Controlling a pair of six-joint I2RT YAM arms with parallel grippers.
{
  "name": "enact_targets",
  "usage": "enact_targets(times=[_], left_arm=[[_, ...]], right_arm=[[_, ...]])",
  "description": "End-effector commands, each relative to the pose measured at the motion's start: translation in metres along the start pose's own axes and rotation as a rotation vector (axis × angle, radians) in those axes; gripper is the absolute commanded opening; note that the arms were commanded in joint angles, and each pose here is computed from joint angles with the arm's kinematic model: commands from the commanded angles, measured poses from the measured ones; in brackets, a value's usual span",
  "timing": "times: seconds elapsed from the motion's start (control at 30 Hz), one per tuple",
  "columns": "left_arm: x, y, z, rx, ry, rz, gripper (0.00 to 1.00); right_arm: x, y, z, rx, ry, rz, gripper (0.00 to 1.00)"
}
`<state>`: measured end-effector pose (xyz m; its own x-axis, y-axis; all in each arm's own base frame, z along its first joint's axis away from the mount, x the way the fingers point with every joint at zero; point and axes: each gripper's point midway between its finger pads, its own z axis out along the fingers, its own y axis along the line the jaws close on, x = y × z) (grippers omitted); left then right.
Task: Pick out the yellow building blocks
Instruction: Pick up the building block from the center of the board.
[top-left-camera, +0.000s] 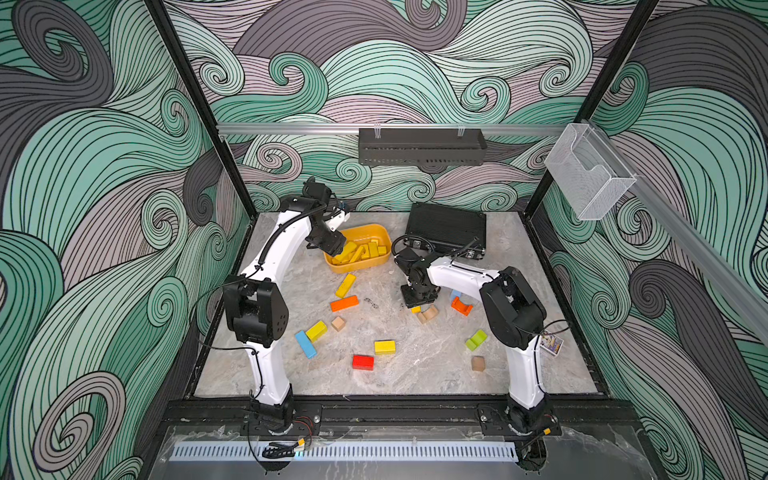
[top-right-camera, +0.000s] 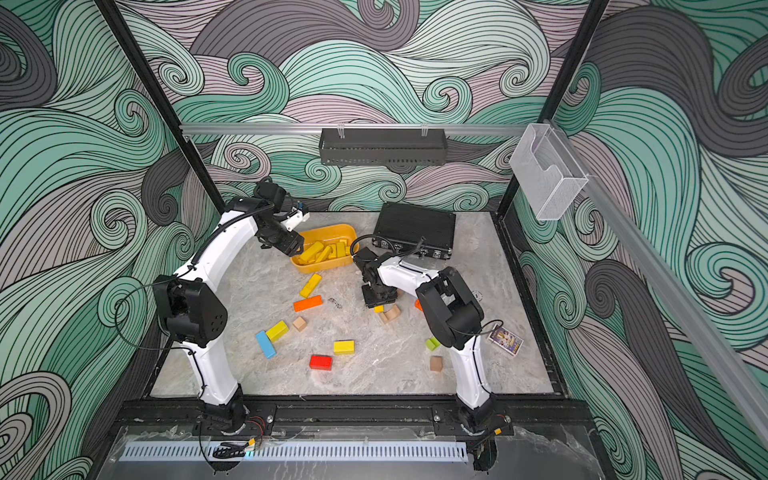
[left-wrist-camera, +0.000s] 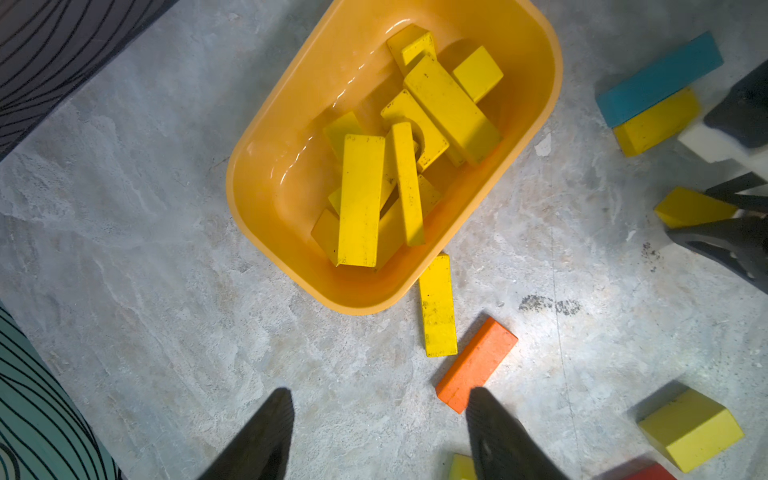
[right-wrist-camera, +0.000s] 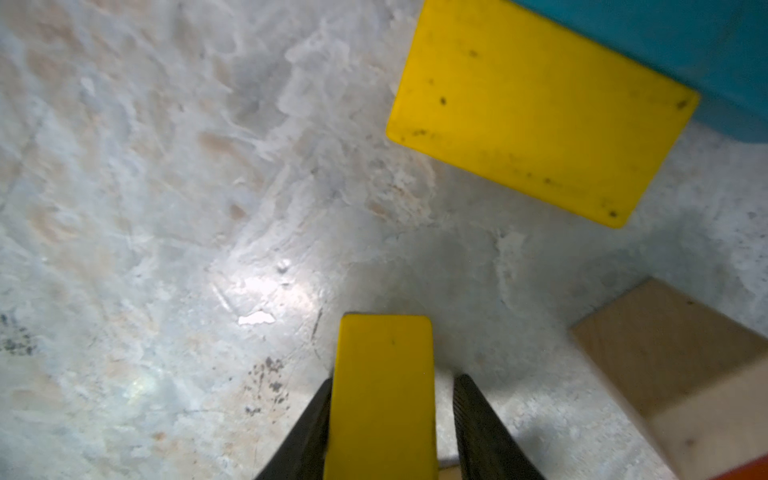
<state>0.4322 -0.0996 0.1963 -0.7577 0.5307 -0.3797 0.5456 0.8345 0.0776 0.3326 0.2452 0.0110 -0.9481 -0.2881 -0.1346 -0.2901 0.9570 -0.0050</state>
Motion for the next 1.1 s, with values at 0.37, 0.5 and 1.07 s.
enact_targets(times=[0.37,0.5,1.07], left_arm=[[0.016,-0.006,-0.043,-0.027,-0.051,-0.007,0.68],[0.025,-0.008,-0.047,-0.038,-0.047,-0.001,0.68],[0.099,-0.033,-0.031,-0.012,0.069,0.084,0.67]], right_arm=[[0.011,-0.013,0.006,0.084,0.030,-0.080,0.29],[0.007,-0.012,-0.004,0.072,0.008,-0.108,0.21],[-0.072,0.055,-0.117,-0.249,-0.277,-0.220,0.19]])
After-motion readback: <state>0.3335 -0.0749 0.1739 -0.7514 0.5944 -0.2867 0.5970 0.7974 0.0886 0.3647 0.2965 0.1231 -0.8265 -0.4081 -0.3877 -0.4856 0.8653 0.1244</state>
